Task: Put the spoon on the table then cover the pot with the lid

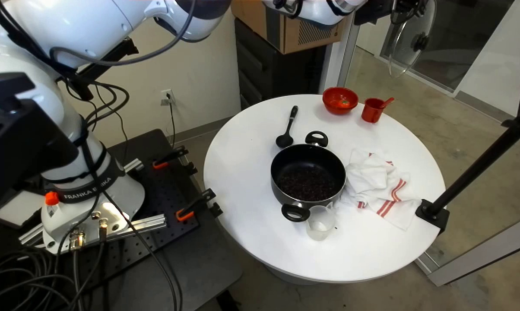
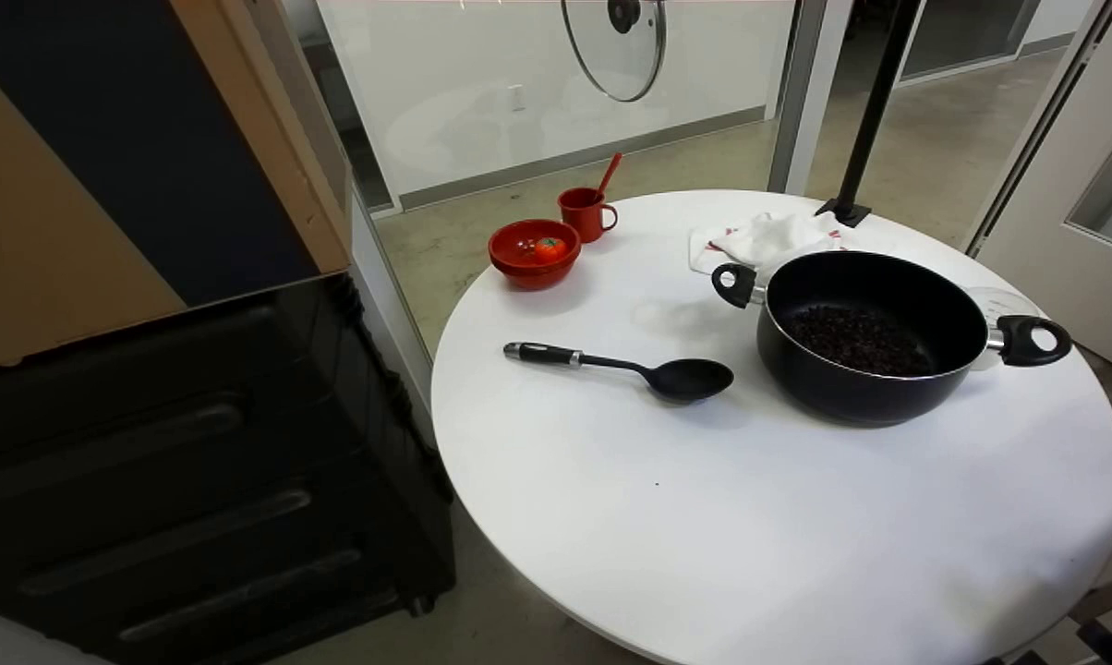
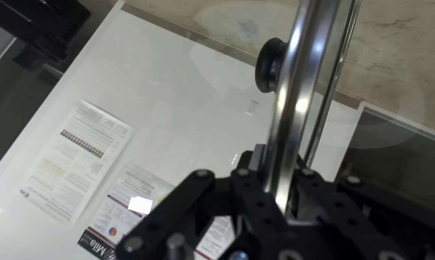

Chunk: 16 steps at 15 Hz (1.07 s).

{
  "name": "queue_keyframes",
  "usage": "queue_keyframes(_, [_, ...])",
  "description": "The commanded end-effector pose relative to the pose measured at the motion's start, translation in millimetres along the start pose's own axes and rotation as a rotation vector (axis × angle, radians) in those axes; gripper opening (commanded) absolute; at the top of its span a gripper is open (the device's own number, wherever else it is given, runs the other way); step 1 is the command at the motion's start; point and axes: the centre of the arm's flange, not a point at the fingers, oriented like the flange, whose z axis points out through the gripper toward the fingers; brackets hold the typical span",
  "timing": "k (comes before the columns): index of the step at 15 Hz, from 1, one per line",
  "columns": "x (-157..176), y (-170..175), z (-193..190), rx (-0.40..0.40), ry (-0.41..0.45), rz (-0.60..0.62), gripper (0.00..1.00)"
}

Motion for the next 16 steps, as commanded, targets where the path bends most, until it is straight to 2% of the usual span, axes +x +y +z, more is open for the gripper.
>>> queue_keyframes(1, [-0.1,-0.4,-1.1,-0.025,0.006,0.008,0.03])
queue_keyframes(2, [-2.4,-2.1,-0.2,-0.027,-0.001,0.011,0.11])
queue_keyframes(6, [-10.8,-6.6,5.3,-0.013,-0.019,0.018,0.11])
queue_keyframes(7, [-10.8,-6.4,5.4,-0.014,-0.019,0.018,0.03])
queue_keyframes(12, [-91.9,-22.0,58.4,-0.072,-0.248,-0.013,0.03])
queue_keyframes(14, [-116.9,-24.1,63.9,-0.083,-0.292,-0.024,0.03])
queue_keyframes(16, [-131.5,-25.1,65.1,-0.086,-0.301,-0.032,0.03])
